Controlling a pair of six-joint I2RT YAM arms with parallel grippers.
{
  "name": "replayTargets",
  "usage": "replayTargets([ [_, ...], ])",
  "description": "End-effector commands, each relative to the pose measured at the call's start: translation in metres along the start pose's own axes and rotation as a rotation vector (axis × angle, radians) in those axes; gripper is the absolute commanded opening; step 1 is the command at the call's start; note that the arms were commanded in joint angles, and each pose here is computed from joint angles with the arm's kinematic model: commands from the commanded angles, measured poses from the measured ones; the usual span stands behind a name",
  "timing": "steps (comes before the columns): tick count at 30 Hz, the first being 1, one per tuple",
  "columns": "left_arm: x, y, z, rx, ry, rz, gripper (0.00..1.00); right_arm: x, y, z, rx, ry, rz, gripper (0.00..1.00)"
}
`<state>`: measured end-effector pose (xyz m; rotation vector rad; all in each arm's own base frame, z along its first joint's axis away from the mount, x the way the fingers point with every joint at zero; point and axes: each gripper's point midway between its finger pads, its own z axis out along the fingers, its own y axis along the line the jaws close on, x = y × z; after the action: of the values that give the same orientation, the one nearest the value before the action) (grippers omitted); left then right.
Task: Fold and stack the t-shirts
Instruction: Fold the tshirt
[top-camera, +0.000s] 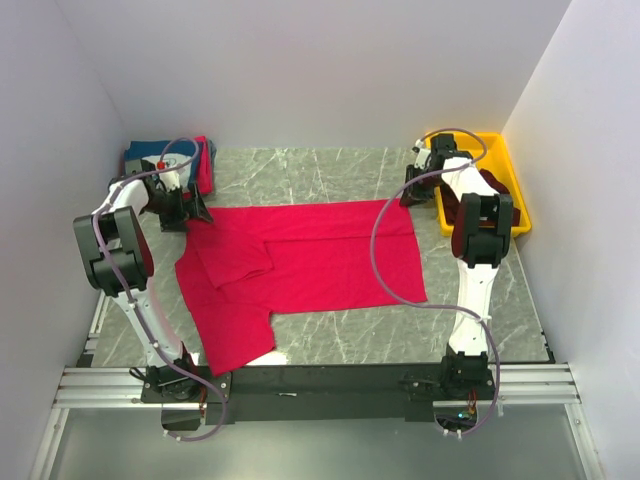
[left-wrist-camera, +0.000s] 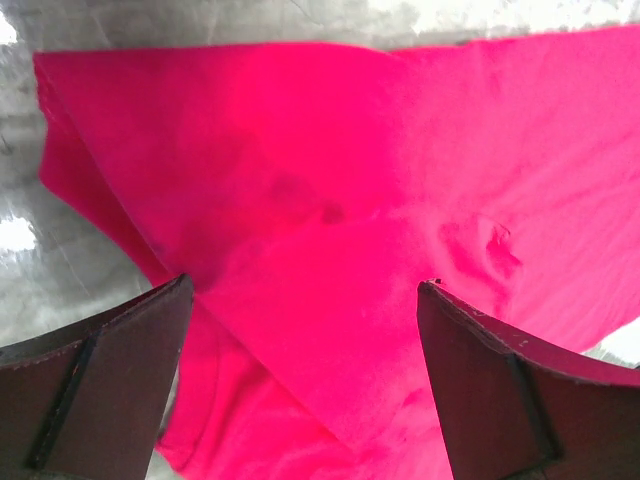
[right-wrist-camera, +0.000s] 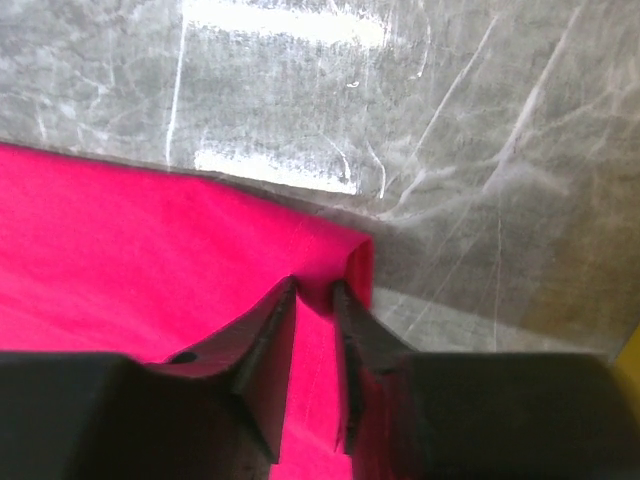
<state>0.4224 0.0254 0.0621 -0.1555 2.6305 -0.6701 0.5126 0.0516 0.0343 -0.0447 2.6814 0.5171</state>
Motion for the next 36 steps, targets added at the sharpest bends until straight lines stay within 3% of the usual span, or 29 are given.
replayTargets([
  [1, -0.018, -0.002, 0.001, 0.015, -0.045, 0.000, 0.99, -0.005, 0.005, 0.006, -0.030, -0.012, 0.005, 0.24],
  [10, -0.004, 0.016, 0.014, -0.022, -0.010, -0.030, 0.99, -0.007, 0.008, 0.009, -0.056, -0.016, 0.004, 0.00],
  [17, 0.005, 0.021, 0.012, -0.022, 0.001, -0.038, 0.99, -0.015, 0.009, 0.002, -0.045, -0.048, 0.027, 0.00],
  [24, 0.005, 0.015, 0.005, 0.006, 0.001, -0.031, 0.99, -0.022, 0.007, -0.006, -0.016, -0.078, 0.010, 0.29],
  [29, 0.009, 0.017, 0.011, 0.013, 0.012, -0.043, 1.00, -0.020, 0.000, 0.004, 0.000, -0.057, 0.026, 0.35],
  [32, 0.013, 0.019, 0.015, 0.018, 0.026, -0.049, 0.99, -0.016, -0.001, 0.010, -0.012, -0.037, 0.038, 0.29],
  [33, 0.015, 0.020, 0.016, 0.014, 0.032, -0.052, 0.99, -0.016, 0.001, 0.010, -0.014, -0.040, 0.037, 0.18],
  [36, 0.019, 0.025, 0.019, 0.002, 0.043, -0.058, 0.99, -0.018, 0.000, 0.010, -0.016, -0.050, 0.037, 0.00],
])
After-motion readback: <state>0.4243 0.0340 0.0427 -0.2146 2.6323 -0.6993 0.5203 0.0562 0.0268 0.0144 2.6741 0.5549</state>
